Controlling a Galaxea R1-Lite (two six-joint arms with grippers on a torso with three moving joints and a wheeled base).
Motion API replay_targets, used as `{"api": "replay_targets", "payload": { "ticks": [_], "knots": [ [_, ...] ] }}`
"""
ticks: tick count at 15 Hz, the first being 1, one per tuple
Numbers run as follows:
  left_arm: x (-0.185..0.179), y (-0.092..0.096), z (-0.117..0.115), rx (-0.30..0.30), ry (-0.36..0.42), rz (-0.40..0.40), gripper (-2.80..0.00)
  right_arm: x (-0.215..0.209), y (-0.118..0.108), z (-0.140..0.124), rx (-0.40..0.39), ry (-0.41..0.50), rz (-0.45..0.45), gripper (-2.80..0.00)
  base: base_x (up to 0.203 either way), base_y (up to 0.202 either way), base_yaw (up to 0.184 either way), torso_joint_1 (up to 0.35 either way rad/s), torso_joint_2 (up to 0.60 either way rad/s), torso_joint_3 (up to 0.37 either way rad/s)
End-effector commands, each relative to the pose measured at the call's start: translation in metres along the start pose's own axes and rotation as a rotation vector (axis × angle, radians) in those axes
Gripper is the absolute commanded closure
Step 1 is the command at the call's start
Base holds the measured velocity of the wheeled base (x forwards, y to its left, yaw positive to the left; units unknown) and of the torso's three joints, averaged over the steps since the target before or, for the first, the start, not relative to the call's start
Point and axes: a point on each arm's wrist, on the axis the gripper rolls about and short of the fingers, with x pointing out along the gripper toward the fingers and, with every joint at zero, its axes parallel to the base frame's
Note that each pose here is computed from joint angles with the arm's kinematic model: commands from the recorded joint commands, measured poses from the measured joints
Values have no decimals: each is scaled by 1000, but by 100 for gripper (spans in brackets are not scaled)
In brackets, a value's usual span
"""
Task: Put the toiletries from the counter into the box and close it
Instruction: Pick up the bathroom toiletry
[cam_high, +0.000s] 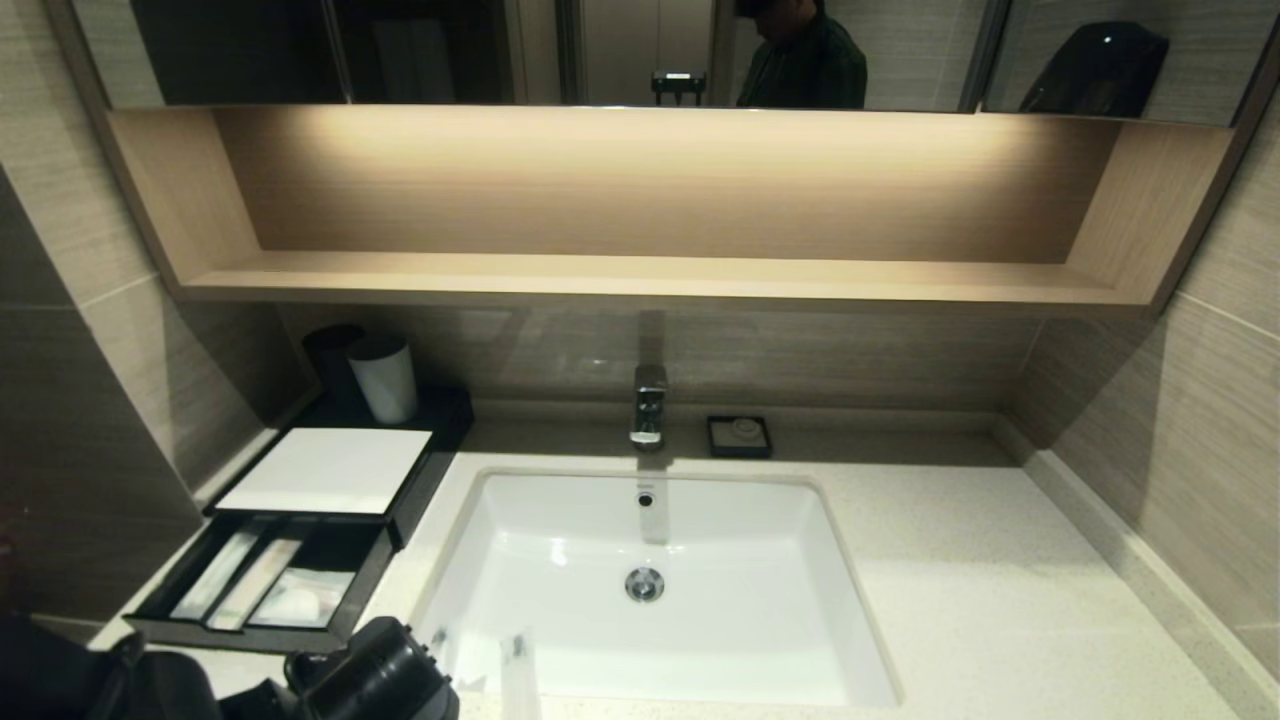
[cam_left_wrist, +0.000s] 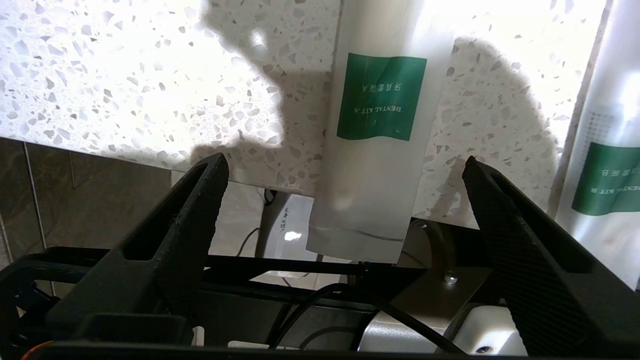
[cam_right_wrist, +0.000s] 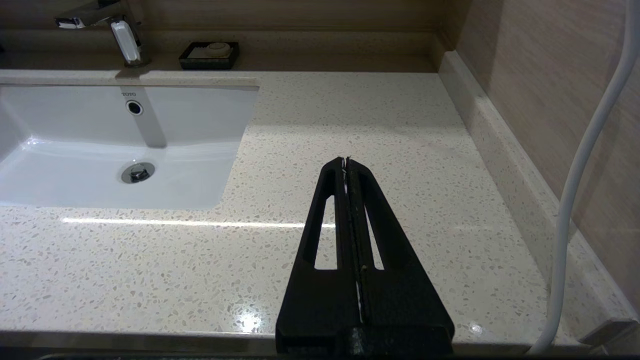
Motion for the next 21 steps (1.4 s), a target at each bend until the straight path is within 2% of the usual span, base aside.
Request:
{"api": "replay_targets", "payload": {
  "ticks": [1, 12, 13, 21],
  "knots": [
    [1, 1, -1, 0, 4, 6, -280, 0, 0, 0, 0, 0, 0, 0, 0, 0, 0, 0, 0, 0],
    [1, 1, -1, 12, 6, 8, -280, 0, 0, 0, 0, 0, -1, 0, 0, 0, 0, 0, 0, 0],
    [1, 1, -1, 12, 4, 6, 0, 0, 0, 0, 0, 0, -2, 0, 0, 0, 0, 0, 0, 0],
    [0, 1, -1, 22, 3, 5, 0, 0, 0, 0, 0, 0, 0, 0, 0, 0, 0, 0, 0, 0]
  ]
}}
